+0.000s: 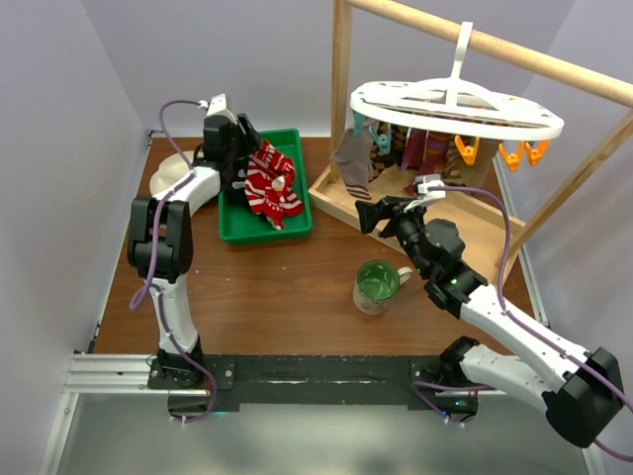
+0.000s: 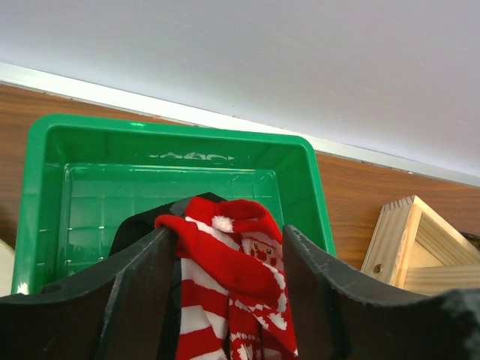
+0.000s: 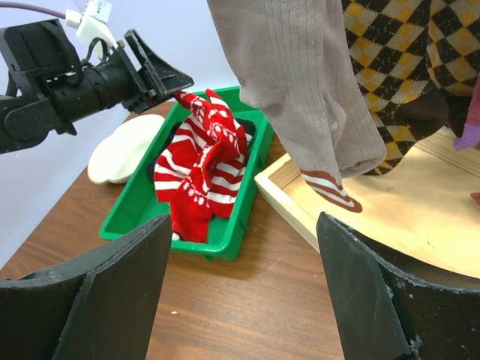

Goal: Remove the socks clipped to the hanger
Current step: Place the sock in the bin, then remove the sock from the hanger.

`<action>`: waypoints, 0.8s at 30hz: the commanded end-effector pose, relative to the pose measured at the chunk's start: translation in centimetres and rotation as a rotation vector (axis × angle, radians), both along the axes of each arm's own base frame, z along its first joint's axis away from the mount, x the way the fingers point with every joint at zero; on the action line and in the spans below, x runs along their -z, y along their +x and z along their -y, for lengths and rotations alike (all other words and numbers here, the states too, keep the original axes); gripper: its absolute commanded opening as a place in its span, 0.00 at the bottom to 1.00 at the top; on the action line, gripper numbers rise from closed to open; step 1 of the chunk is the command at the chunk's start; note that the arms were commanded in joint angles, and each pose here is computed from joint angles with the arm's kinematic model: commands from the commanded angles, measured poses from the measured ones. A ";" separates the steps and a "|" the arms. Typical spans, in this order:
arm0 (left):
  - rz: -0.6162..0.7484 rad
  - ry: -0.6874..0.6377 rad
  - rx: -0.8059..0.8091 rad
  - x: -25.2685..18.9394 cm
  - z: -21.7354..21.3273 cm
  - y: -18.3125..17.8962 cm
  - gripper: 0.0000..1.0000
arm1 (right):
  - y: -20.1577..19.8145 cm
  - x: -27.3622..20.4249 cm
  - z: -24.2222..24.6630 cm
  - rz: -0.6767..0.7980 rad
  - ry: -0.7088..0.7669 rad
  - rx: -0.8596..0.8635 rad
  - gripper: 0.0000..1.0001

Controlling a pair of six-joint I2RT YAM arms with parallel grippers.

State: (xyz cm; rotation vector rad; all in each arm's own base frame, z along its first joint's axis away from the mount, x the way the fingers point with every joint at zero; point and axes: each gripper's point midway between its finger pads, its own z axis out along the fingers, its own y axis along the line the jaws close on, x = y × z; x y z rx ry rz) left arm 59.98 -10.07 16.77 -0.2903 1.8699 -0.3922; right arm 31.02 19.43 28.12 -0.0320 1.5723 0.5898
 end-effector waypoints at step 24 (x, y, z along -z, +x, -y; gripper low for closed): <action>0.198 -0.130 0.293 -7.0 7.3 -3.9 0.42 | 0.3 -1.9 -0.1 0.035 0.027 0.004 0.82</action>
